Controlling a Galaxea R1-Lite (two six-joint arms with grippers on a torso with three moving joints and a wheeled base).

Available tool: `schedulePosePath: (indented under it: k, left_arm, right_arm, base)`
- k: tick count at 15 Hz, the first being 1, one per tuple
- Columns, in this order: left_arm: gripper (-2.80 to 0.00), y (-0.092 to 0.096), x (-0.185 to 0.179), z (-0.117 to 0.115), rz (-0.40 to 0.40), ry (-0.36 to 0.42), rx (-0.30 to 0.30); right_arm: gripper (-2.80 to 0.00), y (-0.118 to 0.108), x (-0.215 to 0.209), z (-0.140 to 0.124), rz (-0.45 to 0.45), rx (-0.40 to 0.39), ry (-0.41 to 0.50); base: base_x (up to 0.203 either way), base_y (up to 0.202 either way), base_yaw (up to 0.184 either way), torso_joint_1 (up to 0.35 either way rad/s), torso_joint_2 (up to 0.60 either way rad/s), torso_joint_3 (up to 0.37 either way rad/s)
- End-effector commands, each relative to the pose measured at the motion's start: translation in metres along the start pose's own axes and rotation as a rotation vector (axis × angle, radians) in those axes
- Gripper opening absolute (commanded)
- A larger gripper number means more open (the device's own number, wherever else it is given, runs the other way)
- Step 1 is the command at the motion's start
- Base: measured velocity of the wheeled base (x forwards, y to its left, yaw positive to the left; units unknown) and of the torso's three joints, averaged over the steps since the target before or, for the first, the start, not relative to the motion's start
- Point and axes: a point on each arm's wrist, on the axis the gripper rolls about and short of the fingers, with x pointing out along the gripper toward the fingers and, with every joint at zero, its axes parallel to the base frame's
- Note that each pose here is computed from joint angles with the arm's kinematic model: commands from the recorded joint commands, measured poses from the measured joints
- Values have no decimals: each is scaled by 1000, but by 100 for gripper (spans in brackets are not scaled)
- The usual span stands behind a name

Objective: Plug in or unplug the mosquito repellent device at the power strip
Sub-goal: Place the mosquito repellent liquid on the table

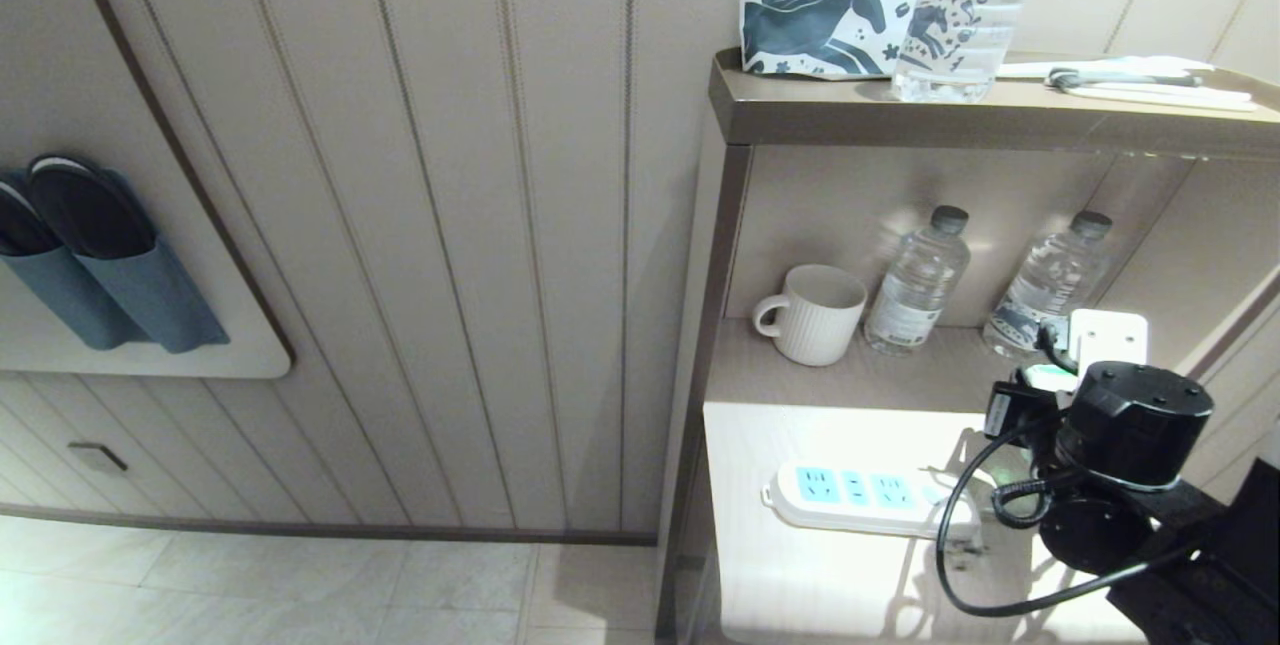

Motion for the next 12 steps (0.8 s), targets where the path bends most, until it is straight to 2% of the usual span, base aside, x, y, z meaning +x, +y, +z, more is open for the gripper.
schedulePosePath:
  k: [1,7,12]
  left_arm:
    - [-280,0,0,0,-1,-1,2]
    - [-280,0,0,0,-1,-1,1]
    - [-280,0,0,0,1,-1,2]
  right_arm:
    - [-280,1,11,4,-41,41,-35]
    - [-280,8,23,-10,-62,13,-5]
    - [-280,15,31,-14,-65,19,-5]
  base:
    - [0,0,0,0,0,0]
    - [0,0,0,0,0,0]
    - [0,0,0,0,0,0]
